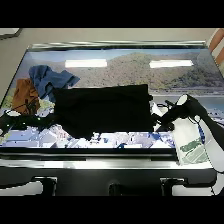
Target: Fold the shirts.
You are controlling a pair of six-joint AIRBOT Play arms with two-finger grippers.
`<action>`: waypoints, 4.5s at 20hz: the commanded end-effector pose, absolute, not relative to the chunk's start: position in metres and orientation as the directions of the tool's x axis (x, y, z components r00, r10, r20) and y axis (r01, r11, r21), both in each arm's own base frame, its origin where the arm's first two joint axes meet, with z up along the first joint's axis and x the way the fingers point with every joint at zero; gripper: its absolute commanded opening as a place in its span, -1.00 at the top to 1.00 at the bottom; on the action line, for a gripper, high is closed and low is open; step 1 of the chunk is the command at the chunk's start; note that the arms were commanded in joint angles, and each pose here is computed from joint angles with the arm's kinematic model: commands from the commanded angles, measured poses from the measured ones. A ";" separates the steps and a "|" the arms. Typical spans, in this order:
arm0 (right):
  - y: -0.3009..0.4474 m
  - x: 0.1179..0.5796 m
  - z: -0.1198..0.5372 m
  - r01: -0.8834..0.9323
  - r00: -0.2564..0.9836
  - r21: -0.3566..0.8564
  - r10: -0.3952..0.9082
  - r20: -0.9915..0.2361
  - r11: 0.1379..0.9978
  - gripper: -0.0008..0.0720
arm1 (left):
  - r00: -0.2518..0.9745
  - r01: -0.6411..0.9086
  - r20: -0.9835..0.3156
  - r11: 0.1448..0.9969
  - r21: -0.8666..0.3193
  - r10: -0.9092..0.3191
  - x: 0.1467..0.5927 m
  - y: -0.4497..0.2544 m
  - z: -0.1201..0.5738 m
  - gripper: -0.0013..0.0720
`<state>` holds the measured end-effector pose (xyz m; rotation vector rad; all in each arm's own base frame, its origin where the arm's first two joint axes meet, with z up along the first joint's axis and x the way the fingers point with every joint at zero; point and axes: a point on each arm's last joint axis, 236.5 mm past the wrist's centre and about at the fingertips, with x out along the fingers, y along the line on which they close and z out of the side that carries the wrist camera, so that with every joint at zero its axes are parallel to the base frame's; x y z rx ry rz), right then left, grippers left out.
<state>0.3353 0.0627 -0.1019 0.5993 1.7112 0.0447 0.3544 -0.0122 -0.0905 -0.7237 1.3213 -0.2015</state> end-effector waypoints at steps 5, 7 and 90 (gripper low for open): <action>0.077 0.359 -0.074 0.298 -0.049 0.443 0.477 -0.877 0.845 0.88 | 0.218 -0.186 -0.786 0.766 -0.616 -0.579 0.353 -0.016 -0.045 0.88; 0.066 0.393 -0.020 0.176 0.079 0.438 0.431 -0.899 0.881 0.88 | 0.283 -0.084 -0.822 0.841 -0.534 -0.493 0.372 0.005 0.007 0.89; -0.001 0.251 -0.039 0.294 -0.190 0.166 0.228 -0.955 0.941 -0.21 | -0.091 -0.381 -0.817 0.778 -0.500 -0.570 0.167 -0.081 -0.120 0.87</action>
